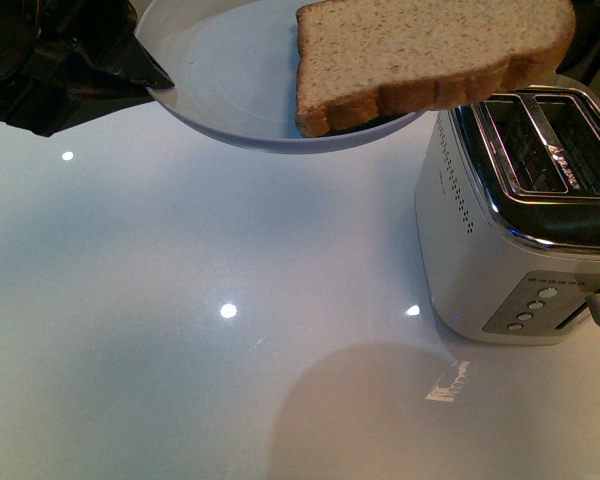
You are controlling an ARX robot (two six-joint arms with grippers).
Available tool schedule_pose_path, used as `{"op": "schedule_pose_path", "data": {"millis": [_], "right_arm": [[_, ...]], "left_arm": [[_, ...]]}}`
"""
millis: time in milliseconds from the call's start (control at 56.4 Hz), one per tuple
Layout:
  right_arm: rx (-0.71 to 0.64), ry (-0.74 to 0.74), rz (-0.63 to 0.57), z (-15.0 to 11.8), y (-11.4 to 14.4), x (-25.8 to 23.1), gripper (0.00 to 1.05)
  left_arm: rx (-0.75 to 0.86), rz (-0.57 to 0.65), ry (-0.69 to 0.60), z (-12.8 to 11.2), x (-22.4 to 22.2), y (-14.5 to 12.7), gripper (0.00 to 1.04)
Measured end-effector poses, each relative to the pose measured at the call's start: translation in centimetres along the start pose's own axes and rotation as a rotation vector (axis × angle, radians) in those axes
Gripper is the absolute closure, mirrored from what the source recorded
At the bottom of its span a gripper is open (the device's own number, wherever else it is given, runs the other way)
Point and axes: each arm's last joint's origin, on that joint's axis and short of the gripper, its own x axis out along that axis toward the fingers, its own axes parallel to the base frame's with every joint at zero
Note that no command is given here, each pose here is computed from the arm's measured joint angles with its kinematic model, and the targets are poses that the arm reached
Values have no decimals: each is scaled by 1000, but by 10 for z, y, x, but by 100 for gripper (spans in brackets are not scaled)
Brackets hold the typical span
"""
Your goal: Left arm holds plate, right arm toasts bread
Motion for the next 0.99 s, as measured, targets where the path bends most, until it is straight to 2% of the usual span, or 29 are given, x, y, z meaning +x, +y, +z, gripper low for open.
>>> {"op": "schedule_pose_path", "data": {"millis": [71, 160, 426, 656, 833, 993], "right_arm": [[6, 60, 4, -2, -5, 7, 9], [19, 54, -2, 6, -9, 12, 9], [169, -41, 39, 58, -15, 49, 9], [390, -67, 208, 90, 7, 104, 9], [588, -21, 259, 98, 25, 138, 9], [703, 7, 315, 100, 44, 151, 9]], "left_arm": [[2, -4, 3, 0, 0, -1, 102], [1, -2, 0, 0, 0, -1, 102], [1, -4, 2, 0, 0, -1, 102], [1, -4, 2, 0, 0, -1, 102], [1, -3, 1, 0, 0, -1, 102], [1, -4, 1, 0, 0, -1, 102]]}}
